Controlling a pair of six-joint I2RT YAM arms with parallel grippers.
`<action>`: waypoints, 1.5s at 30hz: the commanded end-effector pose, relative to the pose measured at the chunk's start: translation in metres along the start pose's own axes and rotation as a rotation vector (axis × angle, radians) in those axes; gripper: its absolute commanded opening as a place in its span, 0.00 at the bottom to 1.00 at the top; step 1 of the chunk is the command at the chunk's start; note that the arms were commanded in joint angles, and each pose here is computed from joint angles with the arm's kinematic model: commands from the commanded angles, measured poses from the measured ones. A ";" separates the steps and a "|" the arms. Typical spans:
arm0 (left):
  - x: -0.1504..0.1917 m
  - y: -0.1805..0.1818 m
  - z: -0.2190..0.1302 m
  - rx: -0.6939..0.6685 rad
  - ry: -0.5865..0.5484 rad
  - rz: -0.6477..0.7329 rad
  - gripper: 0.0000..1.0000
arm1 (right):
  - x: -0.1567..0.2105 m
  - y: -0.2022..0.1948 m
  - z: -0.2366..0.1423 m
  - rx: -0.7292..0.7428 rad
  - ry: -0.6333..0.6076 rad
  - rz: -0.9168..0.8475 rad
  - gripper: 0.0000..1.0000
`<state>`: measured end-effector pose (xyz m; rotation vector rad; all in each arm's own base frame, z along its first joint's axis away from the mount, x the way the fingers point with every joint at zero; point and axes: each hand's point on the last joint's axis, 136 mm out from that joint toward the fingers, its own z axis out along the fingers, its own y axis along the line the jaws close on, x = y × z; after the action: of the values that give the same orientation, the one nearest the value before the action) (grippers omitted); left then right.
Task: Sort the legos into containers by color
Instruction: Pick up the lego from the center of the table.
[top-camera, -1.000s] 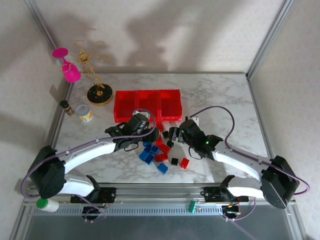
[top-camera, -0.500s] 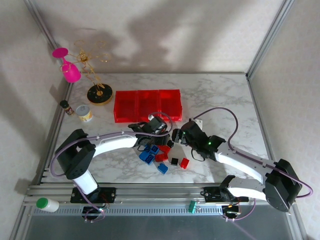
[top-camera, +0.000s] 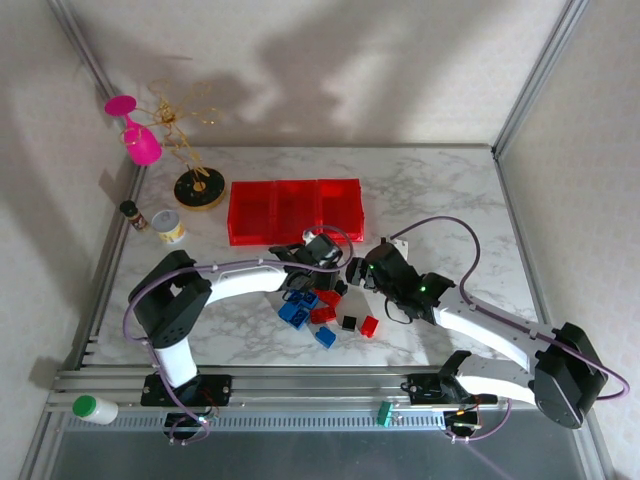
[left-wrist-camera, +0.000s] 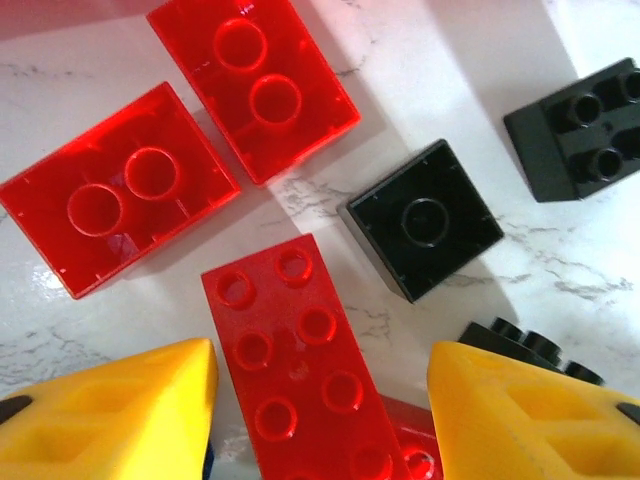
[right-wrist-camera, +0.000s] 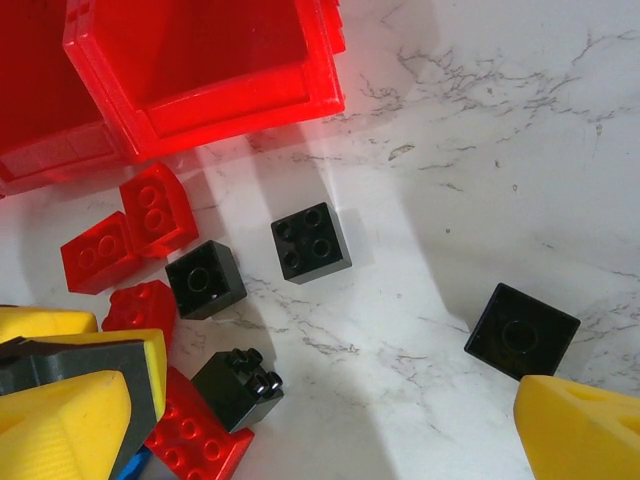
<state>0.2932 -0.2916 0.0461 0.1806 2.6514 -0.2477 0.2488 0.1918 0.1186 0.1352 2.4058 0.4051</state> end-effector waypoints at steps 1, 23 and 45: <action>0.007 0.008 0.005 -0.062 0.028 0.019 0.57 | 0.002 -0.005 0.001 0.007 0.003 0.013 0.99; 0.010 0.003 0.008 -0.115 0.012 0.042 0.46 | 0.001 -0.004 0.003 -0.001 0.002 0.014 0.99; -0.074 0.044 -0.090 -0.162 -0.280 -0.065 0.33 | -0.037 0.050 -0.017 -0.196 -0.066 -0.071 0.99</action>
<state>0.3104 -0.2701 0.1297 0.0845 2.4509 -0.1840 0.2564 0.2085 0.1394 0.0525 2.3655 0.4914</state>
